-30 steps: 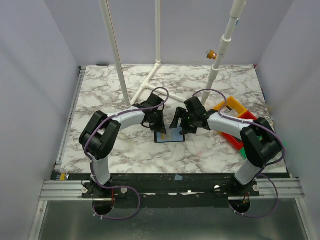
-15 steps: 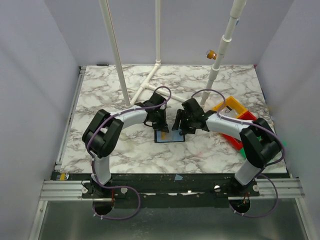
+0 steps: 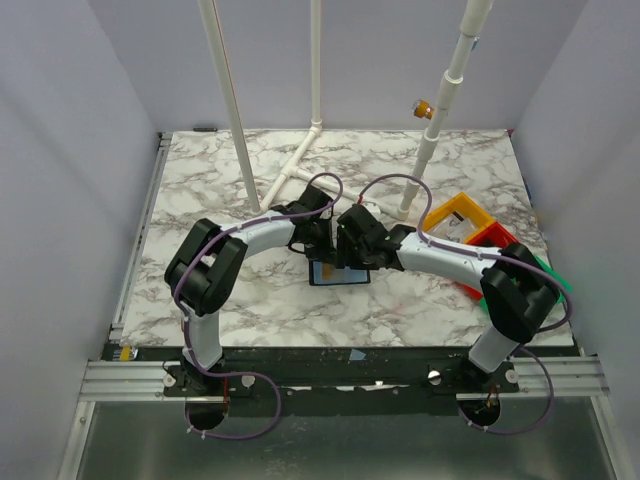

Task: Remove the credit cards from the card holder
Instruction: Remove the credit card from the card holder.

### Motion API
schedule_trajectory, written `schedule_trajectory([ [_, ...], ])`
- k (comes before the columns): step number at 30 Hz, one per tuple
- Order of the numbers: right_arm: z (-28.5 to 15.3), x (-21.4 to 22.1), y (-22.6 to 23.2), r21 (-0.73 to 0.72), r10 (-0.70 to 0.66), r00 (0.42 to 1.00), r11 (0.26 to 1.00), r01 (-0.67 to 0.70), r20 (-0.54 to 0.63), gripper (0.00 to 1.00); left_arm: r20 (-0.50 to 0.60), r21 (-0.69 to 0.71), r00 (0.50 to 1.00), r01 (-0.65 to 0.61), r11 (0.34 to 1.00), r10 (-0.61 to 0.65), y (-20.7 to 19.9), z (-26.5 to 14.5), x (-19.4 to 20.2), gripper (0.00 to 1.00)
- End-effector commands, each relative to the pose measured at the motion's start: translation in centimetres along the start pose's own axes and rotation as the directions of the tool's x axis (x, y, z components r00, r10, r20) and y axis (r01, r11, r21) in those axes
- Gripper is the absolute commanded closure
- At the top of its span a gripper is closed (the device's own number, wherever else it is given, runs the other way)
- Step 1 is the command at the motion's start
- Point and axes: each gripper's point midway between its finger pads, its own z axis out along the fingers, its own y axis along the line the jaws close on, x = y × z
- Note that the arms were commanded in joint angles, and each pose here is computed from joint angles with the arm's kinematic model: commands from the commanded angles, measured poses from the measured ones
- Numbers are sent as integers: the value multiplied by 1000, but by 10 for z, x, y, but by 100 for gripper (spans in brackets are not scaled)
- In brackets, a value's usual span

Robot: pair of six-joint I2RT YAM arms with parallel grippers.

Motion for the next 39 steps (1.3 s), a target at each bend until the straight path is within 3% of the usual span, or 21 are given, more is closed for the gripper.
schedule_trajectory([
  [1,11,1,-3,41,-16,1000,999,16,2,40,-24,-9,1000,1,1000,-1,1,5,5,100],
  [24,35,15,-7,61,-4,1000,998,5,-18,57,-19,-3,1000,-3,1000,3,1,1,6,100],
  [32,37,19,-12,78,2,1000,997,0,-24,81,-5,-7,1000,-14,1000,14,0,-6,5,100],
  [39,39,30,-15,64,29,998,998,-26,-51,88,43,-42,999,-28,999,30,4,-23,-4,100],
])
